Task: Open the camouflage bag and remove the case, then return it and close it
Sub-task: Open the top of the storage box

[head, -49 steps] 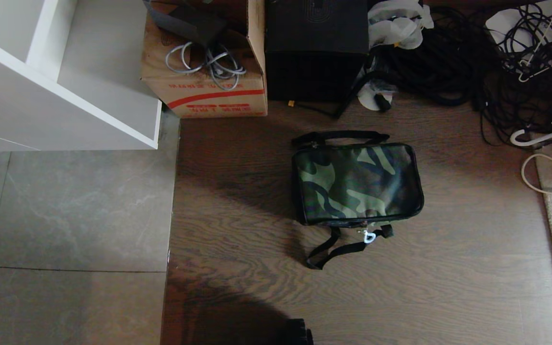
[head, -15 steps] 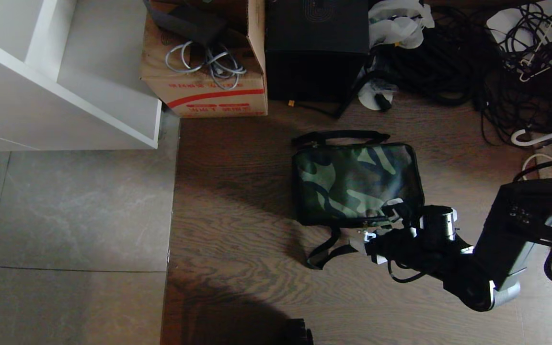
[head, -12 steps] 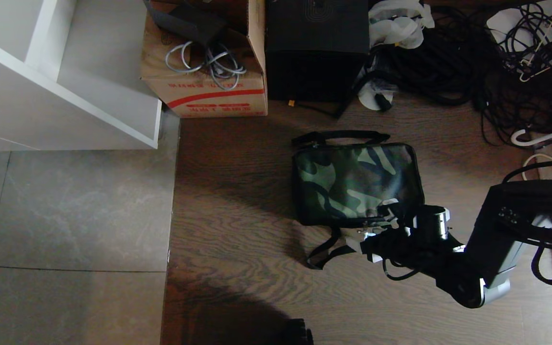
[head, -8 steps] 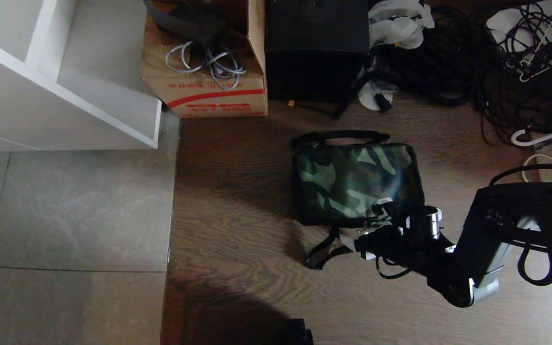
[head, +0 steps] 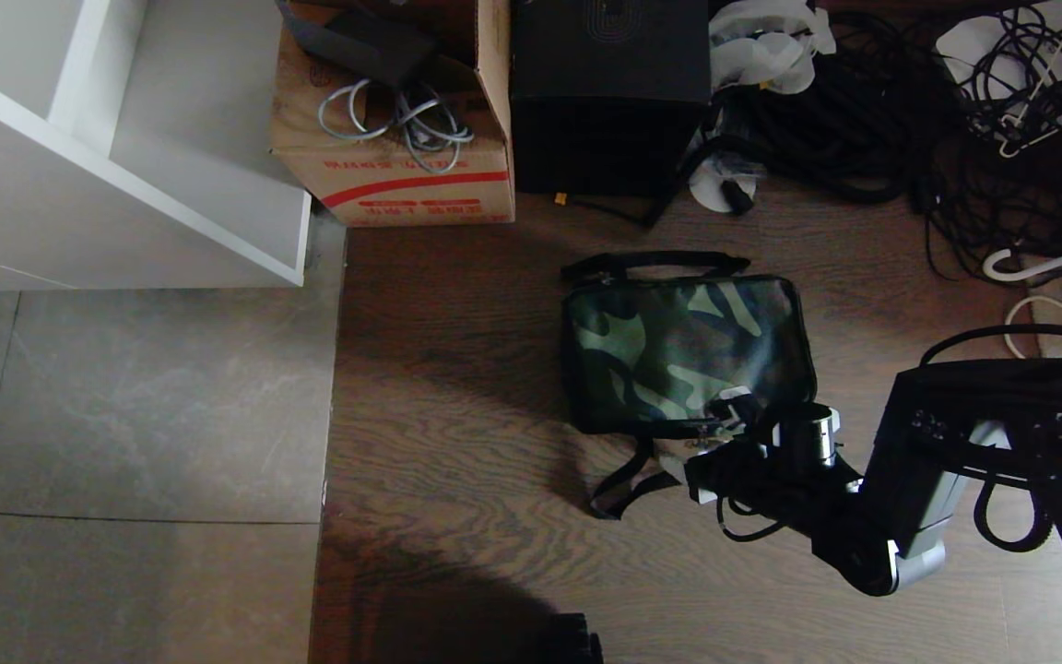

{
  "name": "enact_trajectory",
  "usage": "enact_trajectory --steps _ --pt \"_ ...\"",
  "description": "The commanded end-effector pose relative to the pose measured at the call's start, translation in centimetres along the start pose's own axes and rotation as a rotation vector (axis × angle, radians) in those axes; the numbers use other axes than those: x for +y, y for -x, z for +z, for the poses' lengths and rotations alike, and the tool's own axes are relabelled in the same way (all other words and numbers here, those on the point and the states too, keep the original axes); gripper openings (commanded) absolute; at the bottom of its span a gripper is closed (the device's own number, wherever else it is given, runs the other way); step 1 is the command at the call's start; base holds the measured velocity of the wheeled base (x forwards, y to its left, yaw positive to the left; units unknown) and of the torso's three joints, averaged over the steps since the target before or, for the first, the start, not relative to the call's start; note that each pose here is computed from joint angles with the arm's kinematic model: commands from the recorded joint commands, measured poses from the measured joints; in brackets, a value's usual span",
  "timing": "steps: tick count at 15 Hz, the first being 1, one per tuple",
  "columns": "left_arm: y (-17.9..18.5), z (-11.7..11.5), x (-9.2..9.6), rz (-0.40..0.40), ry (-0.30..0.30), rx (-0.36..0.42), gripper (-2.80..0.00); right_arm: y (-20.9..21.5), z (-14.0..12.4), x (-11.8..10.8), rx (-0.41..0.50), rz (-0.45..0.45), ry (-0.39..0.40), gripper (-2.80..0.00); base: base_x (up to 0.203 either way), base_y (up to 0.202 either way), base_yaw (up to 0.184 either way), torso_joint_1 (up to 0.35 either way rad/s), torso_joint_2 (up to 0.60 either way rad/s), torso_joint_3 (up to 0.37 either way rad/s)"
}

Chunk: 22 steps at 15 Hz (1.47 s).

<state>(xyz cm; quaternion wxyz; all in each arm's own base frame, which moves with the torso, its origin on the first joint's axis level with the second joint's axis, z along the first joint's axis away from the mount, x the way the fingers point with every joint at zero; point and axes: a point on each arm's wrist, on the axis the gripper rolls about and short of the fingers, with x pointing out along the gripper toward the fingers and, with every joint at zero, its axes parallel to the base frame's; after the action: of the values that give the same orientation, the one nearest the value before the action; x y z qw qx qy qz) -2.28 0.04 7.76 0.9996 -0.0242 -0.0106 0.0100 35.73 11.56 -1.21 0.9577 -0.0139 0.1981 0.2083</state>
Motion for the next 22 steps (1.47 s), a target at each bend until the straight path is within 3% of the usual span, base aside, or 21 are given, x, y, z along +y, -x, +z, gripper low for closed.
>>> enact_trajectory --steps 1,10,15,22 --pt "-0.1 -0.3 0.0 0.001 0.001 0.008 -2.80 -0.4 -0.2 0.0 -0.004 -0.011 0.009 -2.80 0.000 0.000 0.000 0.000 0.00 0.000" --pt "-0.1 -0.3 0.0 0.002 0.001 0.010 -2.80 0.6 0.4 0.2 -0.029 -0.005 0.017 -2.80 0.000 0.000 0.000 0.000 0.00 0.000" --pt "-0.1 -0.3 0.0 0.002 0.001 0.010 -2.80 3.8 1.2 0.0 0.009 0.061 0.030 -2.80 0.000 0.000 0.000 0.000 0.00 0.000" --pt "-0.1 -0.3 0.0 0.001 0.001 0.008 -2.80 3.7 0.0 -1.2 0.090 0.046 0.075 -2.80 0.000 0.000 0.000 0.000 0.00 0.000"
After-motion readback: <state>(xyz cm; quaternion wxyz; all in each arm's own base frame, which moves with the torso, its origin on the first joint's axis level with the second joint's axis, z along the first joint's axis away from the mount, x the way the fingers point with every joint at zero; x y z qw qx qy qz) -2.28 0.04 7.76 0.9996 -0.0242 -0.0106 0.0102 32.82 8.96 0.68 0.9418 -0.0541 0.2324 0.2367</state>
